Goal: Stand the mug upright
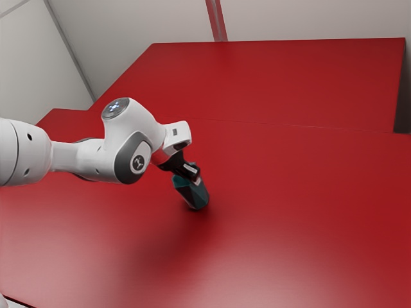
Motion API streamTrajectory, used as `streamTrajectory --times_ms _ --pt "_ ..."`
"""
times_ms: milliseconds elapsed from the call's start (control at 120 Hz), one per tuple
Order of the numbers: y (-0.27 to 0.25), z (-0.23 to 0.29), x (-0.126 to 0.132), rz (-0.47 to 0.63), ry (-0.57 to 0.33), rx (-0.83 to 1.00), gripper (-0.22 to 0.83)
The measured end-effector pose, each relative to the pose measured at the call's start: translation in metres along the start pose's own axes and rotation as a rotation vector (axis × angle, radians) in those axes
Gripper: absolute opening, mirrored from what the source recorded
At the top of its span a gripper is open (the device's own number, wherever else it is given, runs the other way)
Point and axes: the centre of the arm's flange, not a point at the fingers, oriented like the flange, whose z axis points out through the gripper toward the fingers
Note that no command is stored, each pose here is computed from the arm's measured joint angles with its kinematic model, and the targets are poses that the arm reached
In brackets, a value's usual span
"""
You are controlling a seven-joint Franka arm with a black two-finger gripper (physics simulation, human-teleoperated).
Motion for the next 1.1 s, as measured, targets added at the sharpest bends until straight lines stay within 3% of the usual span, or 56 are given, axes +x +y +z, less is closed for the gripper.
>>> streamTrajectory --times_ms 100,217,433,533,650,808,1100 --pt "0.004 0.002 0.0 0.005 -0.004 -0.003 0.01" --pt "0.01 -0.002 0.003 0.009 -0.003 -0.011 0.2" --pt "0.017 -0.03 0.026 -0.012 -0.029 -0.044 0.41" --pt "0.012 -0.06 0.053 0.007 -0.02 -0.022 0.48" --pt "-0.003 -0.108 0.088 0.024 -0.034 0.01 0.54" --pt "-0.026 -0.165 0.114 0.037 -0.077 0.062 0.58" --pt "-0.06 -0.2 0.121 -0.001 -0.172 0.093 0.61"
